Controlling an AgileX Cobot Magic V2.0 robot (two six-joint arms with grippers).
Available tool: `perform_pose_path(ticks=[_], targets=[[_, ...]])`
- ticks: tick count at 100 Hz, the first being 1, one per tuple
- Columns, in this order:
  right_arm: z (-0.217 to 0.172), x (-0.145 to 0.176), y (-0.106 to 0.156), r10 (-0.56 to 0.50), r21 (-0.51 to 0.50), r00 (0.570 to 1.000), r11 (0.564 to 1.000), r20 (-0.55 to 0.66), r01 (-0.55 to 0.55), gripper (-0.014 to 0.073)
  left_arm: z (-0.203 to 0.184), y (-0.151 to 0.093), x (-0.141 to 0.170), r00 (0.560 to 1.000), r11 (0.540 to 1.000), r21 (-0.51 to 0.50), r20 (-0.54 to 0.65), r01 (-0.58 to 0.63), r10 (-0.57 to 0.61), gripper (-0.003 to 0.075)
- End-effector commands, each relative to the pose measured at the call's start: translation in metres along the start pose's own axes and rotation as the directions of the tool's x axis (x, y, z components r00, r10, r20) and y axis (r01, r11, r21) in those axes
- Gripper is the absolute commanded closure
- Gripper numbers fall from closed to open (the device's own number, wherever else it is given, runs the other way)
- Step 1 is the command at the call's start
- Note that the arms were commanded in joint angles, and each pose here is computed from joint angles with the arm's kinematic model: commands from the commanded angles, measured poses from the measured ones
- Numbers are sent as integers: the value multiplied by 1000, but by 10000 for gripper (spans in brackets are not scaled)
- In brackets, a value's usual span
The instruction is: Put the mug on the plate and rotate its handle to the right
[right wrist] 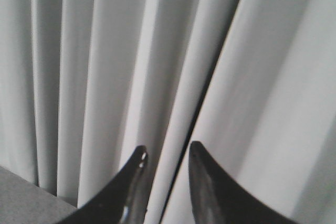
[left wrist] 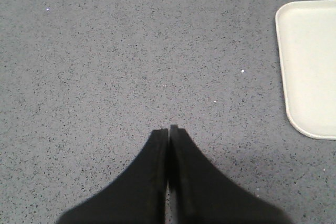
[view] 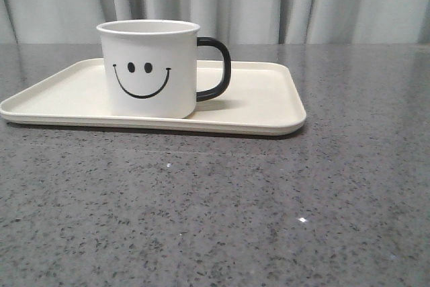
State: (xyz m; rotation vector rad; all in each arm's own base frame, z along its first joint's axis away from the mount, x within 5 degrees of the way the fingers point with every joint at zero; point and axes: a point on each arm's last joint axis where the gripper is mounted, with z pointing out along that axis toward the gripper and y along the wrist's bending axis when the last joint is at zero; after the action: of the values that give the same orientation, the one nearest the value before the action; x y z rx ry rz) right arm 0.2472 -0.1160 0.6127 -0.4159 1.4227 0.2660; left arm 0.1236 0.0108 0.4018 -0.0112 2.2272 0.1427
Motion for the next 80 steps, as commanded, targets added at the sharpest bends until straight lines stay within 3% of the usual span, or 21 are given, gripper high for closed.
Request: perform_pose_path(ticks=[1, 12, 29, 80], targets=[[-6, -12, 6, -24, 59, 999, 998, 35, 22, 381, -7, 1, -12, 995, 1000, -1, 102, 12, -12, 740], [-5, -10, 4, -3, 59, 1000, 998, 28, 2, 409, -7, 1, -12, 995, 1000, -1, 102, 12, -12, 740], [-5, -9, 4, -6, 64, 1000, 998, 20, 5, 672, -7, 1, -12, 995, 1000, -1, 103, 12, -12, 740], [-6, -13, 6, -10, 68, 999, 998, 36, 8, 656, 8, 0, -17, 998, 1000, 2, 70, 8, -8, 740]])
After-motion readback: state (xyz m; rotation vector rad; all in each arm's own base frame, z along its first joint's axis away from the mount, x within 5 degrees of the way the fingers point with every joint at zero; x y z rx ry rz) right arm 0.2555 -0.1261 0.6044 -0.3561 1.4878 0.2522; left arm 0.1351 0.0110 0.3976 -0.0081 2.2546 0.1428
